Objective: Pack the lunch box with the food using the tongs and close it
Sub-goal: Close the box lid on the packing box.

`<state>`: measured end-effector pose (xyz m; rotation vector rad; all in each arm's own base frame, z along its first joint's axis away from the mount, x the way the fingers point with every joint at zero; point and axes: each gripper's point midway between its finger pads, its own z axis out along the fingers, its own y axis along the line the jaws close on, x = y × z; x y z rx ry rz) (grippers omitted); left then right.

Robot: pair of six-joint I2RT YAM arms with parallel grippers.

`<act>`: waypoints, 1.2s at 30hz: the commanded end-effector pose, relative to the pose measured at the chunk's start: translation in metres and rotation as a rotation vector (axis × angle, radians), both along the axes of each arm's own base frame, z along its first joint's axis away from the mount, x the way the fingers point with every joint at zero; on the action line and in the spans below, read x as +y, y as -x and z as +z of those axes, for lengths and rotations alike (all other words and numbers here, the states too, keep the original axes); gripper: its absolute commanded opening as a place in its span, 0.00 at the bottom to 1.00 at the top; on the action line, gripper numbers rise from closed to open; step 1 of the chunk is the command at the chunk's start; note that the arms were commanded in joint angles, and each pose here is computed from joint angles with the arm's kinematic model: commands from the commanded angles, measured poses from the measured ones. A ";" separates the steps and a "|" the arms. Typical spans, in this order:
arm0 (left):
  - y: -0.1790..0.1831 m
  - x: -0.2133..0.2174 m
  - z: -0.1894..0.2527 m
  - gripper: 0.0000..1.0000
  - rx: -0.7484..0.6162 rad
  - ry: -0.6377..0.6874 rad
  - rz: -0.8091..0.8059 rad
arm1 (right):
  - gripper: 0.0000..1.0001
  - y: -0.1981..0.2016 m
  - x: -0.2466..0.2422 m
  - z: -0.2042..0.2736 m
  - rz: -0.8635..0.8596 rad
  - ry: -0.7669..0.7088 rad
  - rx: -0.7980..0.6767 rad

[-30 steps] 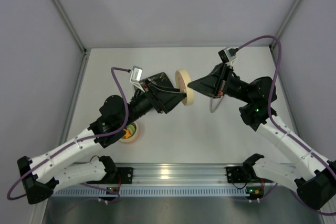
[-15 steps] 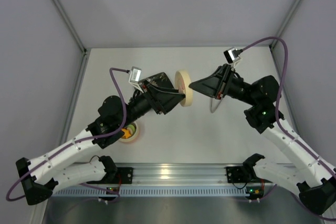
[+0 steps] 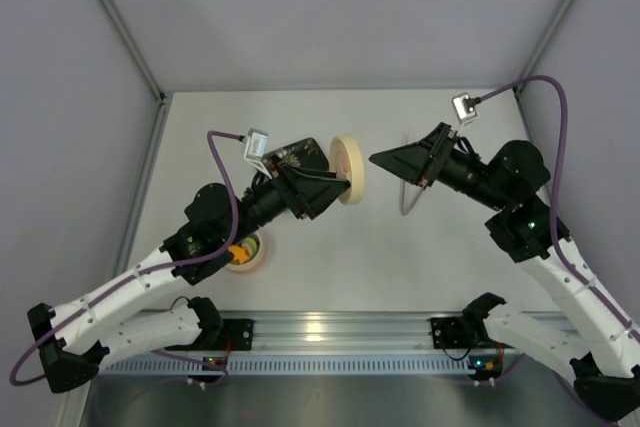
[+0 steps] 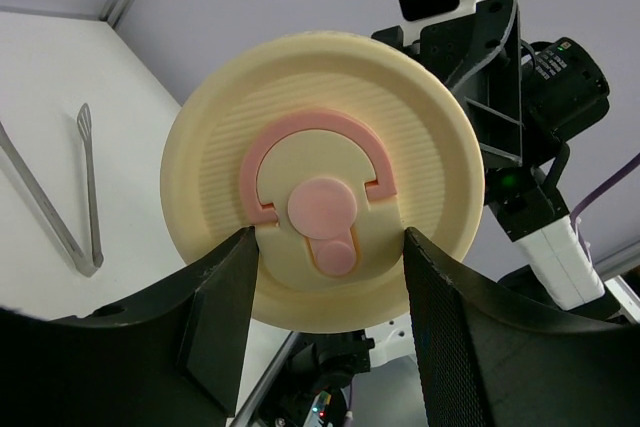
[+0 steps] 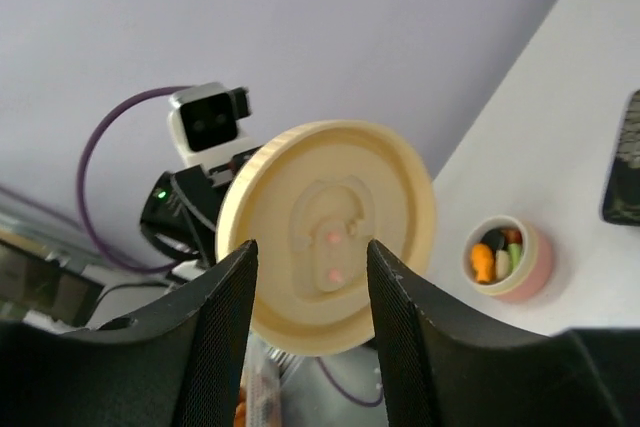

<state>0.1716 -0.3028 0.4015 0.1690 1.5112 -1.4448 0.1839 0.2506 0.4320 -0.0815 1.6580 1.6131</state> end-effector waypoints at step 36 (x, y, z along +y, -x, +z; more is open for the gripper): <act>0.001 0.204 -0.208 0.00 0.541 -0.921 0.758 | 0.46 -0.040 -0.064 -0.155 -0.382 0.494 0.069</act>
